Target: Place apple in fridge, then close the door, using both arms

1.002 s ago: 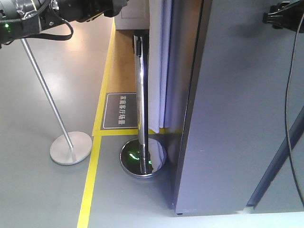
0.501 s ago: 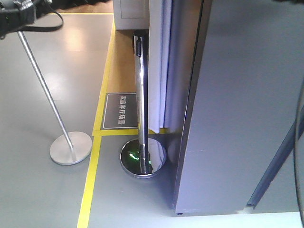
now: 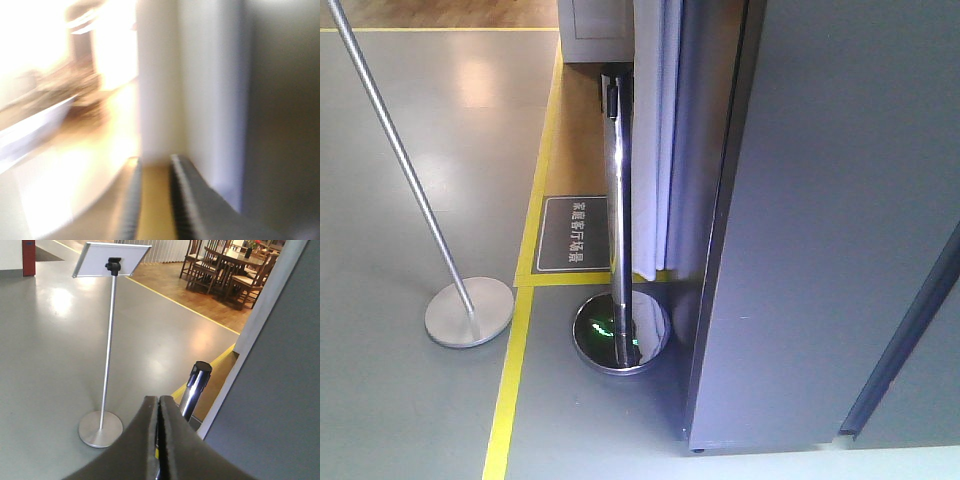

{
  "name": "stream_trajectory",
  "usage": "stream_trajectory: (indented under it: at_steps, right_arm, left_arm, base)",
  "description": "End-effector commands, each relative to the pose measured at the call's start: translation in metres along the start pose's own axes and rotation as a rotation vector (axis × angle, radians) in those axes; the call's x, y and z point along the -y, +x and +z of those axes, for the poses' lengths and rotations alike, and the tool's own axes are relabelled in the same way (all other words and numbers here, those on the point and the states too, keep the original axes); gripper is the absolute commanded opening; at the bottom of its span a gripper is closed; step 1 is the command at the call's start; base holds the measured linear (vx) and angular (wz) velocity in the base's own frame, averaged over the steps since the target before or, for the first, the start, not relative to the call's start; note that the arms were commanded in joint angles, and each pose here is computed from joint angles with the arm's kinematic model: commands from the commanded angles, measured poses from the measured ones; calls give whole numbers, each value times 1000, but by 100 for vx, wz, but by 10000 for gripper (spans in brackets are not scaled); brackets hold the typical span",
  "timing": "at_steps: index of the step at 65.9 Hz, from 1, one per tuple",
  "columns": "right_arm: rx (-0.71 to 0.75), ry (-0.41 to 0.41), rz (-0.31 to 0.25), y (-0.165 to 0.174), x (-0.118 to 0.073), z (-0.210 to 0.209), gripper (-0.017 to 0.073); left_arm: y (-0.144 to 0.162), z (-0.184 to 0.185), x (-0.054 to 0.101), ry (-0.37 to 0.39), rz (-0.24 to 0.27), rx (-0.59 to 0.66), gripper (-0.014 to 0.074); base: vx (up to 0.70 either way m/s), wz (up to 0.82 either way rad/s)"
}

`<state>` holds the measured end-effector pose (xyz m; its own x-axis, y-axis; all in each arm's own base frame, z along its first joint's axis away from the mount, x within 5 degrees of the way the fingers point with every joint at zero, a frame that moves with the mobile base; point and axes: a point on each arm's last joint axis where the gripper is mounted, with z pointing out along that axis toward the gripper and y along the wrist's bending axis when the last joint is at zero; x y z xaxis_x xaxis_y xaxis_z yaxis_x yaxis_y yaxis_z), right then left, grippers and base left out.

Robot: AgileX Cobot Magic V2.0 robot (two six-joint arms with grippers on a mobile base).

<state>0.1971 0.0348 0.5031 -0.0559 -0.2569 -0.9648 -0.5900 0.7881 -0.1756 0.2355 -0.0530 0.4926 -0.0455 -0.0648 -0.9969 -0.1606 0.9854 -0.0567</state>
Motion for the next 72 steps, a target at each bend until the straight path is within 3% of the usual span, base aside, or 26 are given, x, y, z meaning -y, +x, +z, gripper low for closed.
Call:
stream_trajectory:
  at_steps: [1,5,15,21,30,41,50,57,72]
  right_arm:
    - [58,49,24,6,-13,-15,-6]
    - [53,74,41,20,-20,-19,-6]
    - [26,121,93,64,-41,-31,-6]
    - [-2,135,123,92,-53,-35,-6]
    - [-30,140,150,125,-71,-42,-6]
    - [-66,129,177,156,-86,-45,-6]
    - [-76,126,186,167,-91,-47,-6]
    - [-79,117,186,167,-92,-47,-6]
    - [-94,86,188,168,-95,-47,-6]
  left_arm:
    - [-5,-26,-16,-9,65,-105,-9]
    - [-5,-36,-20,23,97,-145,-9]
    - [-7,-63,-24,158,56,-176,-8]
    - [2,-76,-30,193,47,-188,-8]
    - [44,-93,-42,212,46,-273,-8]
    - [121,-114,-56,262,40,-377,-8]
    - [162,-130,-62,331,-33,-397,-8]
    - [177,-138,-65,362,-77,-395,-8]
    - [180,-141,-67,372,-83,-374,-8]
  base:
    - [0,0]
    - [0,0]
    - [0,0]
    - [0,0]
    - [0,0]
    - [0,0]
    - [0,0]
    - [0,0]
    - [0,0]
